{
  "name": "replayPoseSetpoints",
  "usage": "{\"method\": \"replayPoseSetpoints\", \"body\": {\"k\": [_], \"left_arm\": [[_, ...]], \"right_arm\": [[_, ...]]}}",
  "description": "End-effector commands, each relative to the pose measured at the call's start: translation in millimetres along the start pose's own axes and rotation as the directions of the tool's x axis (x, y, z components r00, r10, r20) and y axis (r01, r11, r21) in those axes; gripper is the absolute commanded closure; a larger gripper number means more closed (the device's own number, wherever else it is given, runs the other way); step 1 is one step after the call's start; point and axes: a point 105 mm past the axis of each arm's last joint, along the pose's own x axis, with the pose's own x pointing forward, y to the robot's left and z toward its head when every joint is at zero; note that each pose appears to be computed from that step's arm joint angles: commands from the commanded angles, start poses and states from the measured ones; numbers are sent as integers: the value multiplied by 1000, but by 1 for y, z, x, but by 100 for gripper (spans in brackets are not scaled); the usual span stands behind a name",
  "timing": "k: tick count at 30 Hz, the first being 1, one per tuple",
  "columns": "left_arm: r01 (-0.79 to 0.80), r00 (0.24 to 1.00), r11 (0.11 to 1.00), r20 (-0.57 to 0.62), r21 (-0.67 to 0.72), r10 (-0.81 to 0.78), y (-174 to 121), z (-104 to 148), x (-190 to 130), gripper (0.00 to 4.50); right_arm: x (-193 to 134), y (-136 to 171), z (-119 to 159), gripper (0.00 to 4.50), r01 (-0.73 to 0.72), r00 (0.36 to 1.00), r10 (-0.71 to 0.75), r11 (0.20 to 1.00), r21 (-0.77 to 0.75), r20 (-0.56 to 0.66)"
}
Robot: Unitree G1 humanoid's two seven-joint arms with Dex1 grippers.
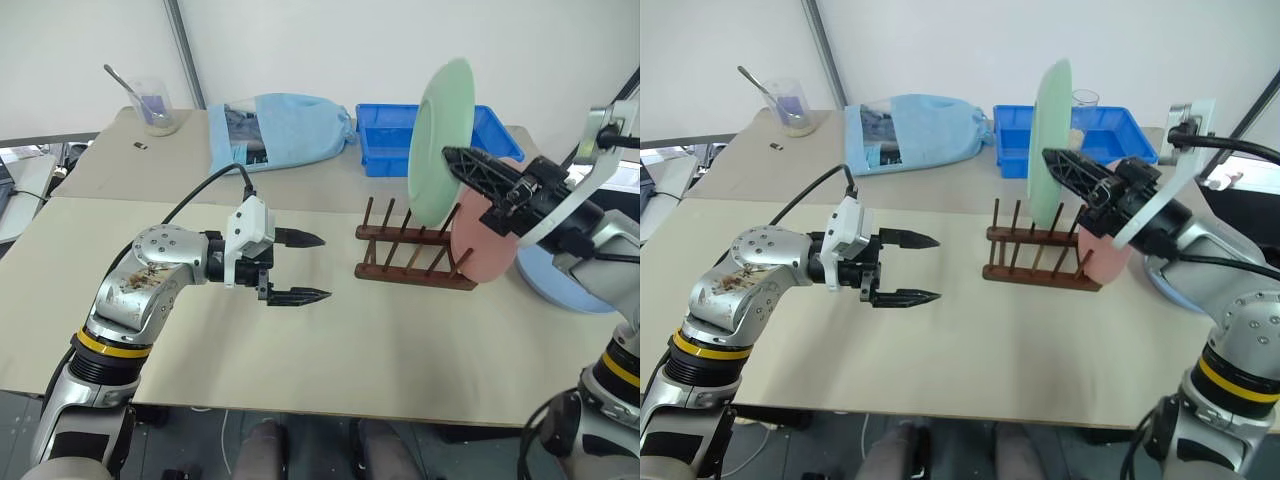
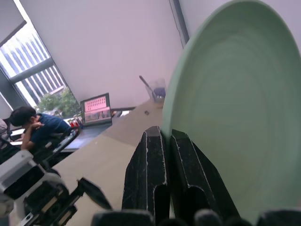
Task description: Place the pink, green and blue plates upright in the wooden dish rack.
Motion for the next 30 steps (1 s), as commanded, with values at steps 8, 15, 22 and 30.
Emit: {"method": "replayPoseSetpoints", "body": {"k": [8,15,22,30], "left_arm": [[-5,1000,999,25,54,4,-2,15,-1,0],[-10,1000,998,29,60,8,-1,17,0,0],[-13,999,998,42,64,11,-2,20,0,0],[-16,997,999,73,50,12,-4,24,0,0]], "right_arm": [[-19,-3,3,449,19,1000,-20,999,25,23],[-13,-17,-1,449,44,999,-45,998,54,15],[-5,-33,-7,449,70,996,-66,996,61,-59],[1,-56,-7,413,144,987,-137,987,77,-84]]}}
